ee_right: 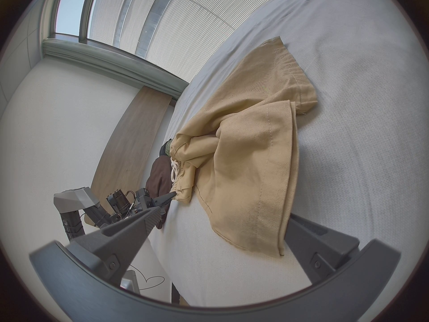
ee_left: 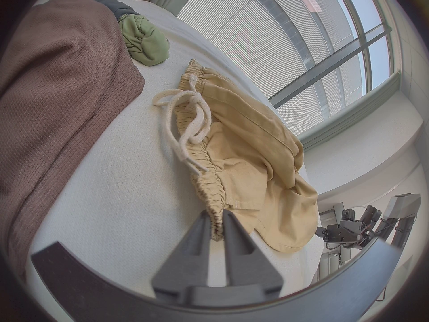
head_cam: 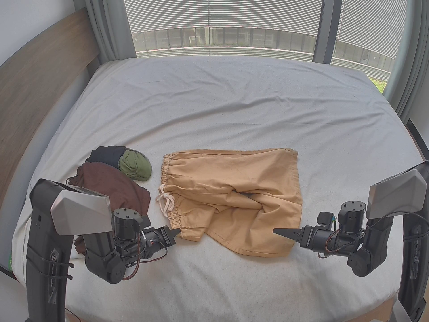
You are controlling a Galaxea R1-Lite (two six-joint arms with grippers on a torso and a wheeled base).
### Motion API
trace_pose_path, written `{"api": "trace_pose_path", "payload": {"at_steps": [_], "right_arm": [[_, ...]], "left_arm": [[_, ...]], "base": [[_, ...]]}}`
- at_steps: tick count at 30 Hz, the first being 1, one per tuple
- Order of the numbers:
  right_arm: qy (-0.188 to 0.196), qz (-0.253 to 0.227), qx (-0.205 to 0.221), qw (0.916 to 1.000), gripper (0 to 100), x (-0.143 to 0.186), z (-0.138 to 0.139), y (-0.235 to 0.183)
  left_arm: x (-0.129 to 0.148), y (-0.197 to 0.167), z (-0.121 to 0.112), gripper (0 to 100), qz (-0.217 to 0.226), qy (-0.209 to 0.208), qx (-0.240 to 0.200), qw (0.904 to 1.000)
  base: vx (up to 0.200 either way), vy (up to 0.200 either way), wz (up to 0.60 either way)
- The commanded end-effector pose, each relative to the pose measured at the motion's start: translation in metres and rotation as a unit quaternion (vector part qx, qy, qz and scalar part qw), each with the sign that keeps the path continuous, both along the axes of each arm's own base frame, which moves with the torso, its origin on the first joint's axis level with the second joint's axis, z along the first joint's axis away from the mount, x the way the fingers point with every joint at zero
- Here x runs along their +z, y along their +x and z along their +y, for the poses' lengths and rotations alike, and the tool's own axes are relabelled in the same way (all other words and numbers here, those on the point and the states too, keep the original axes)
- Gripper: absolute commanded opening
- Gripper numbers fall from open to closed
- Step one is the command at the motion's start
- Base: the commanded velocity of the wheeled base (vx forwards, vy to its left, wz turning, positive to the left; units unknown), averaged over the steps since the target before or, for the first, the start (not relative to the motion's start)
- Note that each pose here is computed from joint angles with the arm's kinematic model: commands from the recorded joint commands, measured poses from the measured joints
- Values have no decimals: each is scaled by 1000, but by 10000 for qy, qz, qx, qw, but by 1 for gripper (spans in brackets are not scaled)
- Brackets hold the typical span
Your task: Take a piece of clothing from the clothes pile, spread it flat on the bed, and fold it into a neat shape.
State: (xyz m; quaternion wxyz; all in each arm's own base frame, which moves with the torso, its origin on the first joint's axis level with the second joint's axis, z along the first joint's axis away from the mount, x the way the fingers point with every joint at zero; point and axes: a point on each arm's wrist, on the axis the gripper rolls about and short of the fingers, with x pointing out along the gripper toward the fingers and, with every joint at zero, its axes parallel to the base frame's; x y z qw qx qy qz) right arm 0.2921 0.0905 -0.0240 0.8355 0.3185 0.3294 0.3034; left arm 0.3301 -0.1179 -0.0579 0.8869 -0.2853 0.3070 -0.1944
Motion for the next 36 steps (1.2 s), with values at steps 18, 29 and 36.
{"api": "trace_pose_path", "payload": {"at_steps": [18,29,36], "right_arm": [[-725,60,405,9965,100,-38,-2,-12],[-787,-6,463,9958,100,-43,0,-10],[-786,-50,431,9960,100,-44,0,-6]], "left_arm": [[-3,1,0,0,-124,-44,1,9999],[-4,0,0,0,-116,-42,1,9999],[-4,0,0,0,-160,-56,1,9999]], "base": [[0,0,0],[0,0,0],[0,0,0]]}}
